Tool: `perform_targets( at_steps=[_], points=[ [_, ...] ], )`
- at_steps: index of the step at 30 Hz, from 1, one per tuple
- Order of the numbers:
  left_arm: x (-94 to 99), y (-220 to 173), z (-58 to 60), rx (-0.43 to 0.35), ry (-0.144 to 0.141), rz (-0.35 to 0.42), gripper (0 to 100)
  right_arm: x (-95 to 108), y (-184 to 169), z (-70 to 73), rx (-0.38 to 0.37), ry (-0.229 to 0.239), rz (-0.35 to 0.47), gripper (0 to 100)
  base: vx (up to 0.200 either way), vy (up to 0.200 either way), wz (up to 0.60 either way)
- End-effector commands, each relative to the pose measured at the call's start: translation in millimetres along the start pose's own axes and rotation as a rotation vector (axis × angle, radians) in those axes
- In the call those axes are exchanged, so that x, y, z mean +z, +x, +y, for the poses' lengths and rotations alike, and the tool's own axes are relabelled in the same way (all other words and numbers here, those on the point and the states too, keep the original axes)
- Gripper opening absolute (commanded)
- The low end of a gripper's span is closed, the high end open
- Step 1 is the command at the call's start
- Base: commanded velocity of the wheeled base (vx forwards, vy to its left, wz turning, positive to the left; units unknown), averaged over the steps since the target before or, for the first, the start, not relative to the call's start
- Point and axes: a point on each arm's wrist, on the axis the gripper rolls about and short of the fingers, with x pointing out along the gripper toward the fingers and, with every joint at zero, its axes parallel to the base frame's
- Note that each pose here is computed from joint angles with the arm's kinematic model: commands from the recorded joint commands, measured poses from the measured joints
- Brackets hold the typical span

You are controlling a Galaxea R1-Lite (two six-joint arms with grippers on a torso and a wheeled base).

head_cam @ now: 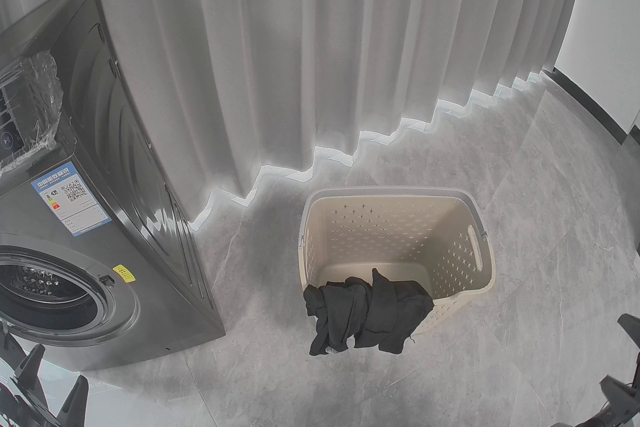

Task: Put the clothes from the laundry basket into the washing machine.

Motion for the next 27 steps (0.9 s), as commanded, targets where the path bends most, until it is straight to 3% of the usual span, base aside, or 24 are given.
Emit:
perform_targets(
  at_steps=[1, 2, 5, 10, 14, 17, 20, 27],
  points=[
    [-5.1, 0, 0.8, 0.003, 0.001, 0.004, 100, 41, 69, -45.5, -0.061, 0.232, 0.272, 100, 0.000, 0.000, 0.00],
    [-5.1, 0, 0.8, 0.001, -0.002, 0.004, 100, 37, 85, -58.1, -0.067, 0.267, 0.329, 100, 0.000, 0.000, 0.00],
    [-5.1, 0, 0.8, 0.001, -0.003, 0.004, 100, 30, 109, -76.8, -0.072, 0.304, 0.385, 100, 0.000, 0.000, 0.00],
    [-5.1, 0, 0.8, 0.001, -0.002, 0.004, 100, 18, 147, -101.9, -0.089, 0.321, 0.435, 100, 0.000, 0.000, 0.00],
    [-5.1, 0, 0.8, 0.001, -0.002, 0.004, 100, 6, 170, -106.8, -0.125, 0.308, 0.473, 100, 0.000, 0.000, 0.00],
    [-5.0, 0, 0.8, 0.001, -0.001, 0.003, 100, -11, 195, -102.1, -0.131, 0.279, 0.512, 100, 0.000, 0.000, 0.00],
    [-5.1, 0, 0.8, 0.001, -0.002, 0.004, 100, -22, 212, -101.5, -0.160, 0.284, 0.545, 100, 0.000, 0.000, 0.00],
    [-5.1, 0, 0.8, 0.003, 0.001, 0.004, 100, -47, 246, -114.0, -0.184, 0.276, 0.557, 100, 0.000, 0.000, 0.00]
  ],
)
